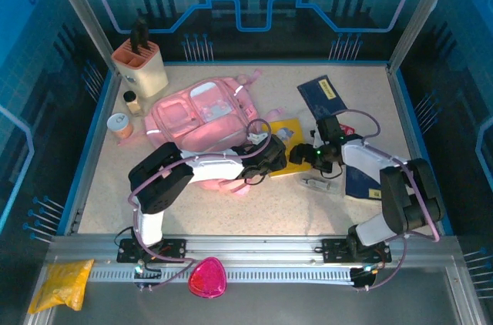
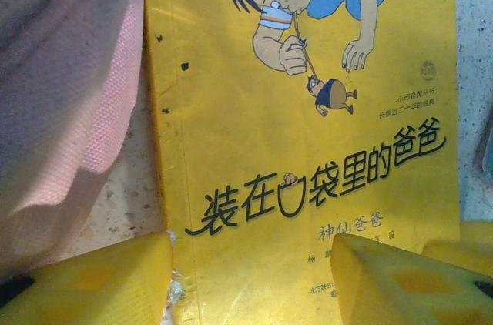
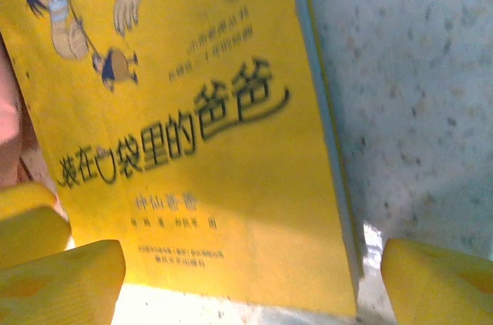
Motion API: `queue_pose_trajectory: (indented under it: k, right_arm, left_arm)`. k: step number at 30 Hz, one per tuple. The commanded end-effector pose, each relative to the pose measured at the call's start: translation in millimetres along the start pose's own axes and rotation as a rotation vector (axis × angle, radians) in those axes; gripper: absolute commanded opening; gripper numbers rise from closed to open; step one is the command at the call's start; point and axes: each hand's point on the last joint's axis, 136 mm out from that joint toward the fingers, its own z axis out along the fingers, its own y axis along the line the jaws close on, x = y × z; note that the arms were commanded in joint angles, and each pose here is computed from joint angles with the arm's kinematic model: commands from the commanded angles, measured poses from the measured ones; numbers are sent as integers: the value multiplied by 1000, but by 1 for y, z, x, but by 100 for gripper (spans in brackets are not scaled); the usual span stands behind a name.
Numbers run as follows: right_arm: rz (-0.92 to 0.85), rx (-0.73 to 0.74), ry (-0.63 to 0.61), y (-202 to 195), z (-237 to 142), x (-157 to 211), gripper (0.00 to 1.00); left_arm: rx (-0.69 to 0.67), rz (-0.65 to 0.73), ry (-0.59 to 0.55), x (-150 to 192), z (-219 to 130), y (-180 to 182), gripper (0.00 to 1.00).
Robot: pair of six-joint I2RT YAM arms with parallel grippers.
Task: Pack the student bag
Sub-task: Rotate the book at the center of the table, then pick up the book from the center of the table.
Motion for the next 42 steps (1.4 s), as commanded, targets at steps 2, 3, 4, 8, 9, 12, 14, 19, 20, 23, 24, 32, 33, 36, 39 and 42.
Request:
queue_pose_trajectory:
  k: [2,3,4,8,9,12,14,19,20,23,24,32,33,36,39,42]
  right_arm:
    - [-29,33,-36,-2,1,-21,85]
    - [-35,47,-40,-4,2,-23,85]
    - [-42,50,-38,-5,3,-24,84]
    - [-75,23,10,-2,12,-19,81]
    - [-75,16,28,-1,14,-16,79]
    - [-88,-28,23,7,13,-16,74]
    - [-97,-57,20,11,14,-14,72]
    - [-103,-88,38,17,12,-11,70]
    - [-103,-90,37,17,11,-10,70]
    - [-105,-99,29,20,5,-10,70]
    - [-107,-102,24,21,2,-10,70]
    - [-92,-160,-11,28,-16,-16,70]
    - [-94,-164,-12,28,-18,-17,69]
    - [-83,-172,-9,27,-20,-17,67]
    - [-69,-227,1,31,-20,-15,62]
    - [-57,-158,9,19,-17,-15,61]
  left_arm:
    - [-74,24,7,-4,-5,18,58]
    - [-75,27,10,-3,-5,18,58]
    - [-76,28,11,-4,-4,17,58]
    - [-52,29,36,-1,3,12,57]
    - [-43,28,46,0,5,9,57]
    - [-24,32,62,2,9,4,56]
    - [-31,33,67,3,11,5,55]
    - [-20,38,89,7,16,1,53]
    - [-24,38,89,6,17,2,52]
    - [-61,37,82,6,17,10,51]
    - [-72,39,76,5,16,13,51]
    - [-125,48,67,5,16,25,49]
    - [-128,50,67,5,17,26,49]
    - [-139,50,68,6,18,29,49]
    - [-135,55,70,6,18,27,49]
    - [-132,59,71,6,18,26,49]
